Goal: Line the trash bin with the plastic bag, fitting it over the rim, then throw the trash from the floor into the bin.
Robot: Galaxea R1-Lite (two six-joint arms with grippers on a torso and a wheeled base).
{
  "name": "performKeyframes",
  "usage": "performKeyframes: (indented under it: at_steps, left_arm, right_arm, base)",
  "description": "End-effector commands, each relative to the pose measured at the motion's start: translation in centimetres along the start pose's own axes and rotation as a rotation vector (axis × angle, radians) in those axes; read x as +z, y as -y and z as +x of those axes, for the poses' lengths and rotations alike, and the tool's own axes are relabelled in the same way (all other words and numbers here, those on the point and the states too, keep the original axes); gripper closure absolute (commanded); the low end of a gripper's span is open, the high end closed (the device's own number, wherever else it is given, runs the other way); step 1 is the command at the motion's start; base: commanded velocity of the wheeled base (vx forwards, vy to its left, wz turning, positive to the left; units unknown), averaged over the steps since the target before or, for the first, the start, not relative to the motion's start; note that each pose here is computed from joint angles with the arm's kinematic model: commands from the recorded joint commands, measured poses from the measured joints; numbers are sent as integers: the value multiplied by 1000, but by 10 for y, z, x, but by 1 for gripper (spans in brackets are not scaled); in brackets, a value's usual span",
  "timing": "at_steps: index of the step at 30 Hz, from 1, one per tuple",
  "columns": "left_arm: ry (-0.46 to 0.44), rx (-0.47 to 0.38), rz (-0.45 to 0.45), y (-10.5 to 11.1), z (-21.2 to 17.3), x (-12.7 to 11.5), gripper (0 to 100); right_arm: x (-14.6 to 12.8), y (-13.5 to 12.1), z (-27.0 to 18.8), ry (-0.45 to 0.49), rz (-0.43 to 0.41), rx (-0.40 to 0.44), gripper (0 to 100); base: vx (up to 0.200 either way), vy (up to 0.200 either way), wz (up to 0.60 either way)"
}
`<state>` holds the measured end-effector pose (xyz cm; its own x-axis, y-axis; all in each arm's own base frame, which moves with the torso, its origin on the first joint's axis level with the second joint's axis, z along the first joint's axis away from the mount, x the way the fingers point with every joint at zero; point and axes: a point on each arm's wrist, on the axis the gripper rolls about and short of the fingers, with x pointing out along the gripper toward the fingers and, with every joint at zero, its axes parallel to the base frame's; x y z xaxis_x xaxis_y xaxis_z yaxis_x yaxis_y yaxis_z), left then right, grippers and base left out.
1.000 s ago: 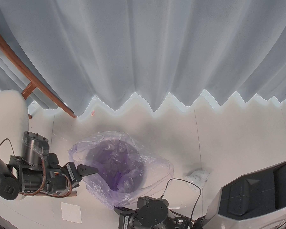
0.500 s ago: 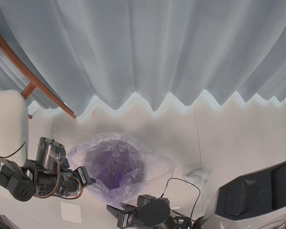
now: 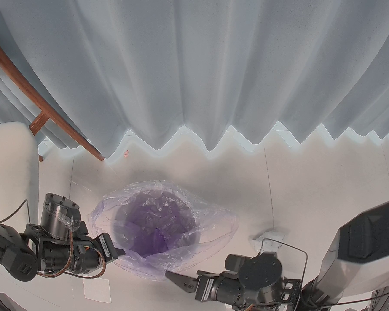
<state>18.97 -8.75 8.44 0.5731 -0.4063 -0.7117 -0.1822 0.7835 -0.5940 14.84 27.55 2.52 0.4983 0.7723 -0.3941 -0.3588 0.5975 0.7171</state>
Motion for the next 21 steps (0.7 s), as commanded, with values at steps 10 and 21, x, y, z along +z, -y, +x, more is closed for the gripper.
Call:
performKeyframes:
  at_steps: [10,21]
  left_arm:
    - [44,-52,9,-1,-23,-5,100]
    - [42,-36,24,-6,-23,-7,100]
  right_arm:
    - [31,18,22,84,130,-41,0]
    - [47,26,24,141,150,-54,100]
  base:
    - [0,0,0]
    - [0,0,0]
